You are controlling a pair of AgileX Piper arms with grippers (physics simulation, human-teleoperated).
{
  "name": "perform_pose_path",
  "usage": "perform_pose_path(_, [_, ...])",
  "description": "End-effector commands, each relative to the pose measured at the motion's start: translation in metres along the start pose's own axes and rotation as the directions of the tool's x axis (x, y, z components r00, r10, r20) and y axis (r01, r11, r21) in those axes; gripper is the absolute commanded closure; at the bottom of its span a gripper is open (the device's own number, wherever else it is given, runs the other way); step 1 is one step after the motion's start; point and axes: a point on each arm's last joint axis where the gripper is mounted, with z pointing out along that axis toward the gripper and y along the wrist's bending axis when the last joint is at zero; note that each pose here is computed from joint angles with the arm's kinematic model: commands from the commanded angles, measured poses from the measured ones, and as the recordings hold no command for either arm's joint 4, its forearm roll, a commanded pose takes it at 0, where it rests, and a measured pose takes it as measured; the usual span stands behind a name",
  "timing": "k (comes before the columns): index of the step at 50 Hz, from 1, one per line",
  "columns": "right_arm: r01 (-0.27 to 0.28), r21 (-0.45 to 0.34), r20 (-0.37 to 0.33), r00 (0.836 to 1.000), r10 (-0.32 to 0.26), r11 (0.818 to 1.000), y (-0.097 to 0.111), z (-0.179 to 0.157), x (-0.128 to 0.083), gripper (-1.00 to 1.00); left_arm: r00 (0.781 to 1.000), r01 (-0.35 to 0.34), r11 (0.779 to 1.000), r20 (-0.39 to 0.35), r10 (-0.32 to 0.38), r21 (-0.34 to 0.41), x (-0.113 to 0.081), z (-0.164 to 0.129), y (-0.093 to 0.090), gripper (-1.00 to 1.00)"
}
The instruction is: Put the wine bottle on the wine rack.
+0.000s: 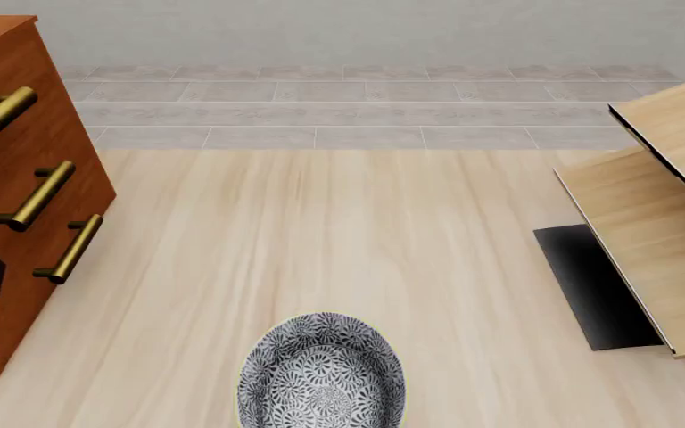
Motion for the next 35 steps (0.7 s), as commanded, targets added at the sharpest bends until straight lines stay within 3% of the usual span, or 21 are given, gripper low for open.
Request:
perform_pose_path(1, [0.142, 0.080, -0.046, 0.989, -0.139, 0.987, -0.0139, 0.0137, 0.0142, 1.00, 1.000, 0.001, 1.000, -0.001, -0.001, -0.007, -0.0019, -0.0002, 0.0003, -1.00])
perform_pose_path(35, [0.147, 0.087, -0.052, 0.988, -0.143, 0.985, -0.0183, 0.0188, 0.0178, 1.00, 1.000, 0.006, 1.000, -0.001, -0.006, -0.017, -0.0034, -0.0003, 0.0008, -1.00])
